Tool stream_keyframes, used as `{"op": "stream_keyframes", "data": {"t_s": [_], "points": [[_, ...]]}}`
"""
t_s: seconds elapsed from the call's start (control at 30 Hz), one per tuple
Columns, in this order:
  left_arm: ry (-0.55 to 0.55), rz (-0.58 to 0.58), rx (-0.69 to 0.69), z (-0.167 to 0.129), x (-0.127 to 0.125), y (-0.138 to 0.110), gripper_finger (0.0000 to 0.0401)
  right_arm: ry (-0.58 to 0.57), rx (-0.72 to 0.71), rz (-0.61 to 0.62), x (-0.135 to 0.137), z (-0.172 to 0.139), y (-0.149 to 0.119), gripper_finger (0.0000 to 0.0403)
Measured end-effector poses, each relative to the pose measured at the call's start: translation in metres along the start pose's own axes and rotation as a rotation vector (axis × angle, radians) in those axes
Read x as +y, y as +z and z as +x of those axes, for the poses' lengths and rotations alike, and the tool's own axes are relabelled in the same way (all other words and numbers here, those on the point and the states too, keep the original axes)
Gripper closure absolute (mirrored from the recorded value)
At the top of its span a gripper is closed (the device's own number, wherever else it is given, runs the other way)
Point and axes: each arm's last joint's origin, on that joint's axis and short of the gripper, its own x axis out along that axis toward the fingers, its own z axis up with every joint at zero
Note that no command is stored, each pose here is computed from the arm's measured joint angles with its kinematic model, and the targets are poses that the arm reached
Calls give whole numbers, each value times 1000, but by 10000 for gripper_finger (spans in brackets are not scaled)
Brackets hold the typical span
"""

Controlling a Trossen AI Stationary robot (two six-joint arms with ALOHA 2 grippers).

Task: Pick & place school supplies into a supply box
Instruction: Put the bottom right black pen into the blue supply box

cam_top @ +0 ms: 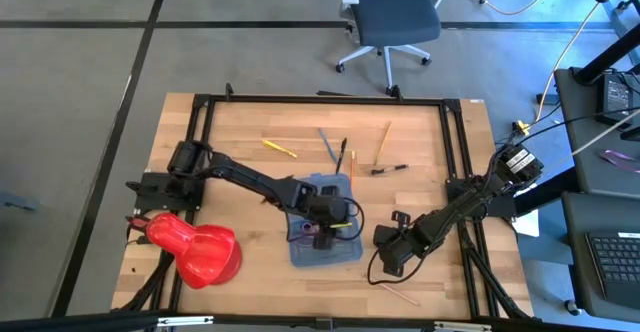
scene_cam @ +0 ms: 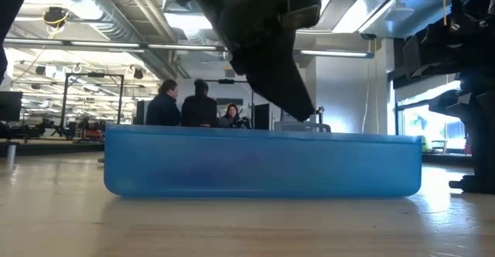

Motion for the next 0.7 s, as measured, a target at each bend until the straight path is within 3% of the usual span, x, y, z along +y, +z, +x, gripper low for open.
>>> {"op": "stream_keyframes", "data": {"t_s": [0.23,0.7], "points": [[64,16,-10,13,-4,-4,209,0,0,-2,0,0,0,349],[-43,40,-6,28,-20,-10,209,1,-1,-2,0,0,0,349]]}}
